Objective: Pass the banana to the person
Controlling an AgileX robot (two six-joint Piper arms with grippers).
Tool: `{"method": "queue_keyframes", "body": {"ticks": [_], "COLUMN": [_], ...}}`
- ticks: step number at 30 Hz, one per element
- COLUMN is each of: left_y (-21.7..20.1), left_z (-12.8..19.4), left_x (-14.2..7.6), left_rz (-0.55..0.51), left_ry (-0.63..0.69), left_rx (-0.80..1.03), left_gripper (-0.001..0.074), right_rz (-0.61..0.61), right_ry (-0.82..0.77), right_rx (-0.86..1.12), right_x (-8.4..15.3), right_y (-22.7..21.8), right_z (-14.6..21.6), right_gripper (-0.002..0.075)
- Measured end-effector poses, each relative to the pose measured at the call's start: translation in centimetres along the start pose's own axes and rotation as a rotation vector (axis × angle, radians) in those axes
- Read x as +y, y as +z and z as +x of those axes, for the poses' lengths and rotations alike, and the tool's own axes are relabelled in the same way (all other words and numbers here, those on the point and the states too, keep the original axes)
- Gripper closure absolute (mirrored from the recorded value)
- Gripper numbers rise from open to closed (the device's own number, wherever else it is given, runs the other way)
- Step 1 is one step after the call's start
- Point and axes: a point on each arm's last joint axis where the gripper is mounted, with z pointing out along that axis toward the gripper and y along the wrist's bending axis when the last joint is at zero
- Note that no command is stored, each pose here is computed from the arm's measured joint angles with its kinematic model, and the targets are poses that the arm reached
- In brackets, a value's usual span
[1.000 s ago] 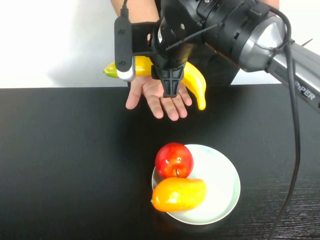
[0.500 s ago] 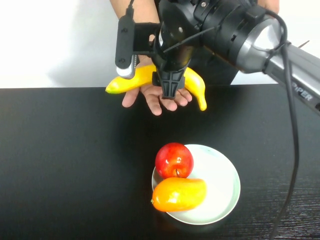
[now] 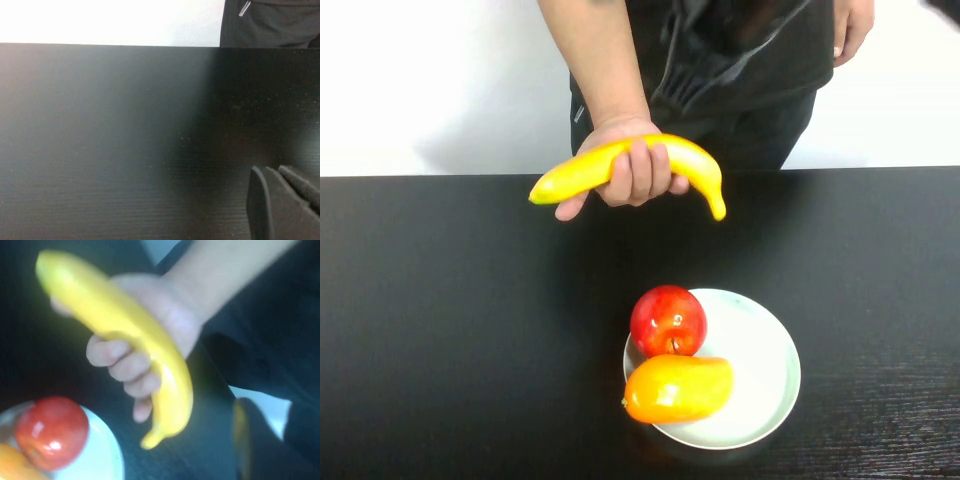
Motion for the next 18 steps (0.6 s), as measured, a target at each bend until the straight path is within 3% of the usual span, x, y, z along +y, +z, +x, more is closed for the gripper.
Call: {"method": "queue_keyframes", "body": {"ticks": [7,11,18], "left_y": [0.0,0.0,0.0], "left_z": [0.0,0.0,0.0], "left_x": [0.0,0.0,0.0], "left_rz": [0.0,0.0,0.0], "left_ry": [0.0,0.0,0.0], "left_rx": [0.0,0.0,0.0], "left_gripper": [0.0738,0.0738,0.0738], "right_rz": [-0.016,0.041,0.064], "right_ry": [0.227,0.43,0.413], "right_rx": [0.097,0.126,0.104], "right_x": [0.3,0.2,0.6], "right_y": [-3.6,-5.2,-6.6], "right_z": [6.4,9.8,14.5], "right_gripper": [0.0732,0.0732,0.0734]}}
